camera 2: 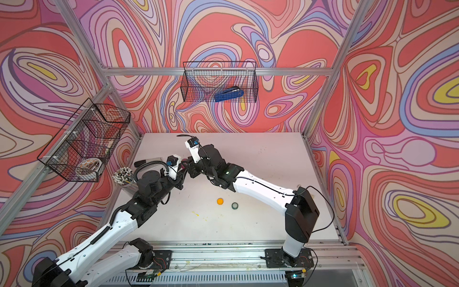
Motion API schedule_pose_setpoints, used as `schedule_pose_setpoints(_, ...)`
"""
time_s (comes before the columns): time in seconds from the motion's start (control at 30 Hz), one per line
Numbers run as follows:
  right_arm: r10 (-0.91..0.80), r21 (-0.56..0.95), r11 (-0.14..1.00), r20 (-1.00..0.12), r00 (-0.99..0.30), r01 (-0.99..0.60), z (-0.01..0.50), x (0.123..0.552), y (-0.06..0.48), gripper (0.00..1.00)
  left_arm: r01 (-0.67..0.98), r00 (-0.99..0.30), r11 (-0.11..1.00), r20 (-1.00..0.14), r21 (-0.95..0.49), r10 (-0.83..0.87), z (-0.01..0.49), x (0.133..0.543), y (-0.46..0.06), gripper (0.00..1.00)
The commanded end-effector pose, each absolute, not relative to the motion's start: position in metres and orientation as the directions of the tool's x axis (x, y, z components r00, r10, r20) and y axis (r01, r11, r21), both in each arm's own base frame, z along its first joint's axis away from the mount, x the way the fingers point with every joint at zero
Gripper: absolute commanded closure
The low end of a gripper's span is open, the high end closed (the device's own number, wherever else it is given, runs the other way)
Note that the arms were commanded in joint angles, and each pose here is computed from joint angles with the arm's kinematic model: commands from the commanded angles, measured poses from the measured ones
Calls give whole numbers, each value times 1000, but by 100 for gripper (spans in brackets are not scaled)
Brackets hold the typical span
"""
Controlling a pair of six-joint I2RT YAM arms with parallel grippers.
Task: Close the paint jar lid
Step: Screw the lid onto the paint jar.
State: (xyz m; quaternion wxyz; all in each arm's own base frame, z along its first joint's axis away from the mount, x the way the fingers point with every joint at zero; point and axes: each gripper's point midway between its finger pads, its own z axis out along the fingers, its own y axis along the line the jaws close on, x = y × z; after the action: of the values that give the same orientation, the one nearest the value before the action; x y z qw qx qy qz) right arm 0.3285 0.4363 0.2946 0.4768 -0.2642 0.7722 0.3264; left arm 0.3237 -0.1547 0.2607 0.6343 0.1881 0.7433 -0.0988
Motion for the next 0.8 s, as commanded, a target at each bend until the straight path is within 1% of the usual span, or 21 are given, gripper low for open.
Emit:
schedule_pose_setpoints(0.0,-196,279,674,-825,-530,-684,239,297,459,72,288,120,955,-992,70,37,333,338,-142,73)
schedule_pose_setpoints(0.13,-159,290,690,-833,-530,-663,242,299,458,72,256,127,964,-991,65,33,332,342,-138,73)
schedule_pose_setpoints(0.23,-159,278,698,-839,-521,-660,244,300,454,69,248,125,966,-991,70,40,330,342,-136,73)
schedule_pose_setpoints(0.3,-165,272,696,-840,-517,-665,243,299,453,59,246,115,966,-992,73,46,326,341,-135,73)
schedule_pose_setpoints(0.33,-169,270,695,-839,-517,-666,241,299,452,56,247,109,966,-993,71,45,325,341,-135,73)
schedule_pose_setpoints(0.37,-154,275,688,-849,-505,-672,254,296,449,52,248,99,966,-994,71,48,322,340,-135,73)
schedule_pose_setpoints(0.4,-158,269,688,-851,-501,-674,256,295,447,50,249,92,966,-995,68,46,321,340,-135,73)
schedule_pose_setpoints(0.63,-175,214,723,-863,-474,-657,265,287,415,45,262,-9,961,-996,87,92,295,332,-132,73)
schedule_pose_setpoints(0.77,-200,176,730,-869,-453,-660,267,286,392,44,328,-75,940,-989,94,125,281,317,-136,73)
